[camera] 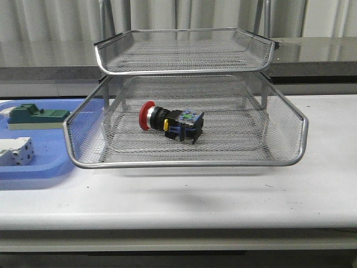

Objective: Place button on rack with both arms

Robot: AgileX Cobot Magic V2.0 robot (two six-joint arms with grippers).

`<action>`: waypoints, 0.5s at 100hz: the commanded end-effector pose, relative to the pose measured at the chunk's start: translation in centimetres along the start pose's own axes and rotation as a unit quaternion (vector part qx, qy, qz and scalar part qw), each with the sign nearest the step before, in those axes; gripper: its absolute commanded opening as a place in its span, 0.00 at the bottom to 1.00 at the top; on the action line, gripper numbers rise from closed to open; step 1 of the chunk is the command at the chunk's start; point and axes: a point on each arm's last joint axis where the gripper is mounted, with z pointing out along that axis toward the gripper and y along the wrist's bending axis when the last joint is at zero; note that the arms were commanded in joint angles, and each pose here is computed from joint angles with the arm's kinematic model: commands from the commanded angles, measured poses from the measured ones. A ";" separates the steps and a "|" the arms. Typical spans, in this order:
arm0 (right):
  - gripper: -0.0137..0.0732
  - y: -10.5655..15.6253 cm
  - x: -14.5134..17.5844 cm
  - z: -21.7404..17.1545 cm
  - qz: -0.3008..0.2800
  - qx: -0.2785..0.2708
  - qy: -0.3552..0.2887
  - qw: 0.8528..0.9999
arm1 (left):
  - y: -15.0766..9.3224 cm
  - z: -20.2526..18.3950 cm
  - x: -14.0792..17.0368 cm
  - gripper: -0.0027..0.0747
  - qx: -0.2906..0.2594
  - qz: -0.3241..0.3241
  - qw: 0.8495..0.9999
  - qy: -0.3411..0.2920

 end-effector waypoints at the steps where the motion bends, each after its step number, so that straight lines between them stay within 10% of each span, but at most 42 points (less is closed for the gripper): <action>1: 0.08 0.0 -1.4 1.0 0.008 -0.013 -0.008 1.000 | 0.1 -0.2 -1.6 0.01 -0.008 -0.012 0.998 -0.055; 50: 0.09 3.4 -0.5 9.9 -0.138 -0.217 0.160 0.953 | 0.1 -0.2 -1.6 0.01 -0.008 -0.012 0.998 -0.055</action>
